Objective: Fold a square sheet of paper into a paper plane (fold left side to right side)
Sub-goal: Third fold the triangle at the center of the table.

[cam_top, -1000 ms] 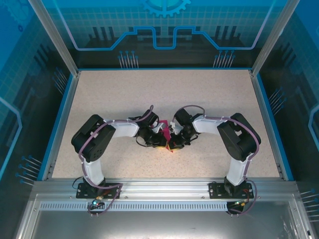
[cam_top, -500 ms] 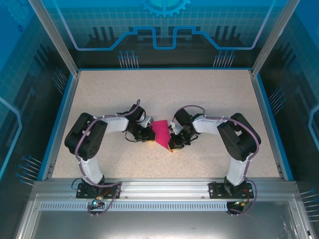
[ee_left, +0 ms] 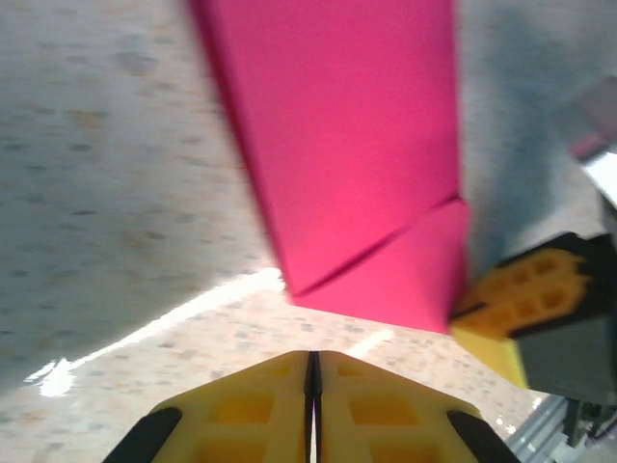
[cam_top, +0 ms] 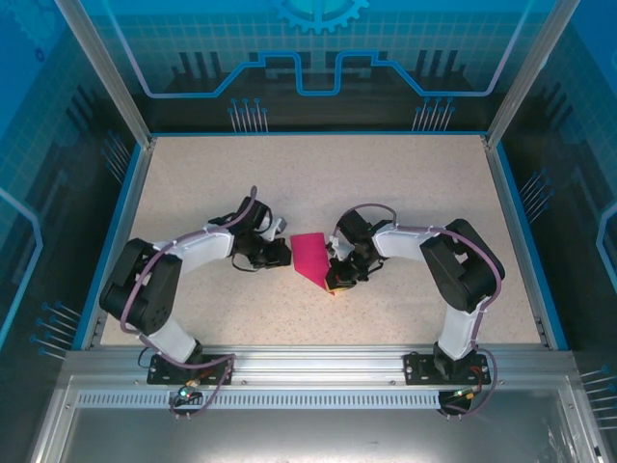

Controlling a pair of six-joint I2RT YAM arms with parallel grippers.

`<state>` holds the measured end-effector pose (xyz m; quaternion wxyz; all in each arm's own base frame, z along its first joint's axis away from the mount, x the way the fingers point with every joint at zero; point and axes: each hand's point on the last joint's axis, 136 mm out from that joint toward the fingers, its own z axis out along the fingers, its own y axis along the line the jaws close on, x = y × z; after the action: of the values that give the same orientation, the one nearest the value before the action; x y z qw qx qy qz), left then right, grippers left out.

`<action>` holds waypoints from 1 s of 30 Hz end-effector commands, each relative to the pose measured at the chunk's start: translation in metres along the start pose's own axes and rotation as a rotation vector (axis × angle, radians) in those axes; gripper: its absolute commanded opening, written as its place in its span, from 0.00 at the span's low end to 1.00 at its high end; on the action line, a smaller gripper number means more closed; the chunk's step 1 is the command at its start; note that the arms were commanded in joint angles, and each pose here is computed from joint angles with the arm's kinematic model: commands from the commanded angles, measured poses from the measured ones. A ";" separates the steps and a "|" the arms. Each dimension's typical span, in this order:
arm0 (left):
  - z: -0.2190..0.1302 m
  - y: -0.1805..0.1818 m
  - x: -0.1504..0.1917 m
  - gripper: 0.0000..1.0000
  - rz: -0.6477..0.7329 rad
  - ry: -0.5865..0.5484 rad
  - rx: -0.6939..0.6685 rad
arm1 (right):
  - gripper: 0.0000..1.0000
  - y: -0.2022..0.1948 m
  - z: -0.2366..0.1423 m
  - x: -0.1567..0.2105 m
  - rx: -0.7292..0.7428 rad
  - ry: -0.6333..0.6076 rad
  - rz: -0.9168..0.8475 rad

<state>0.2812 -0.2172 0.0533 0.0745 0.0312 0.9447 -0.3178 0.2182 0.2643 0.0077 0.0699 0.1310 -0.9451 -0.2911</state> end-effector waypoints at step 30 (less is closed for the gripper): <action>0.085 0.018 0.026 0.11 -0.048 0.174 -0.149 | 0.00 -0.036 0.000 0.061 0.160 0.149 0.068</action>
<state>0.2721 -0.2806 0.0104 0.0071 0.0638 0.9459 -0.3181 0.2120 0.2556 0.0092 0.0613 0.1356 -0.9497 -0.2756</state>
